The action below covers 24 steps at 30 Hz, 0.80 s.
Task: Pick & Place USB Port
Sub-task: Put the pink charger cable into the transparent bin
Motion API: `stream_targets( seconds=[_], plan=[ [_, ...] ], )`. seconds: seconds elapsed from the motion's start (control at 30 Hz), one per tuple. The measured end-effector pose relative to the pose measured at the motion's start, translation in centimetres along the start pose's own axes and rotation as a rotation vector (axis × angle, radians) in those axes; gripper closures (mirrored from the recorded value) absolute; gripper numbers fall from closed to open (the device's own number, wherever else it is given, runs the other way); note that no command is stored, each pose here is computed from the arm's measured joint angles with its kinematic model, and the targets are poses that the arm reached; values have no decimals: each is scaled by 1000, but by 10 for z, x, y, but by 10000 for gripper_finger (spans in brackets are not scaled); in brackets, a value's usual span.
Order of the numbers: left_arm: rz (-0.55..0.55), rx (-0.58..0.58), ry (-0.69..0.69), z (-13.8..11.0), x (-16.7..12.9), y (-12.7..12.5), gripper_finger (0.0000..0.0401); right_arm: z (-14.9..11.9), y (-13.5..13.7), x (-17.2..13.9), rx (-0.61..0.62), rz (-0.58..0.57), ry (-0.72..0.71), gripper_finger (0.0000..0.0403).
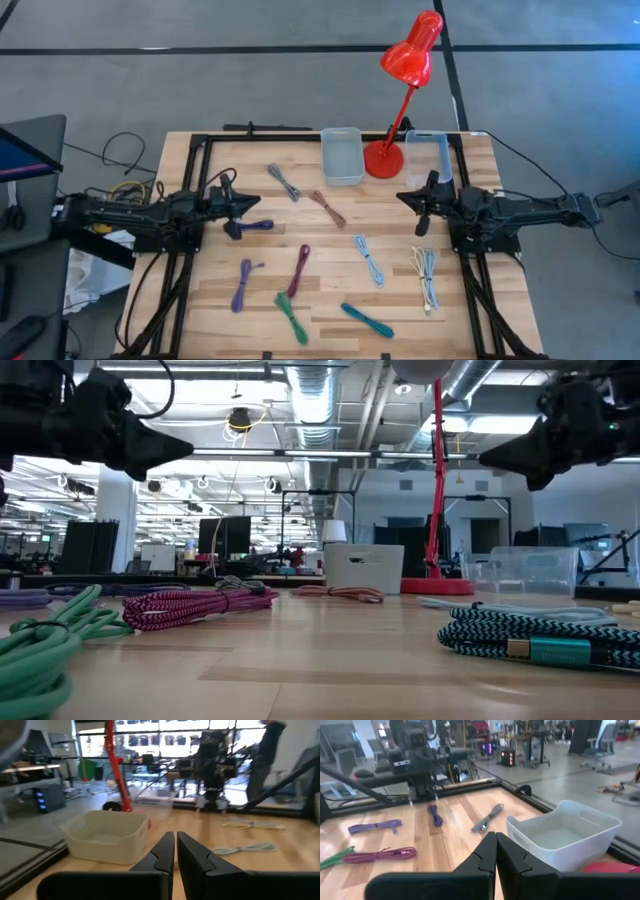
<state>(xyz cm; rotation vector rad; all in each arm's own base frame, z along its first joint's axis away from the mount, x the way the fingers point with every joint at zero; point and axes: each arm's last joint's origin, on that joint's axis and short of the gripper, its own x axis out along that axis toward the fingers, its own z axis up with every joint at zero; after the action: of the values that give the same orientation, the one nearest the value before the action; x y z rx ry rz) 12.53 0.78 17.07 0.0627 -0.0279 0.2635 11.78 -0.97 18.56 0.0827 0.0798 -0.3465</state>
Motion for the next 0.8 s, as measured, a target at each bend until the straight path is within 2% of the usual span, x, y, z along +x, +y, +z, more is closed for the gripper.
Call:
stream_targets(
  seconds=[0.17, 0.57, 0.8],
  plan=[
    [31, 56, -11, 0, 4, 0, 380, 4, 8, 17, -2, 9, 41, 403],
    [57, 53, -26, 2, 5, 0, 380, 23, 48, 82, -32, -22, 251, 403],
    [57, 52, -28, 2, 5, 0, 380, 7, 63, 119, -69, -41, 383, 400]
  ],
)
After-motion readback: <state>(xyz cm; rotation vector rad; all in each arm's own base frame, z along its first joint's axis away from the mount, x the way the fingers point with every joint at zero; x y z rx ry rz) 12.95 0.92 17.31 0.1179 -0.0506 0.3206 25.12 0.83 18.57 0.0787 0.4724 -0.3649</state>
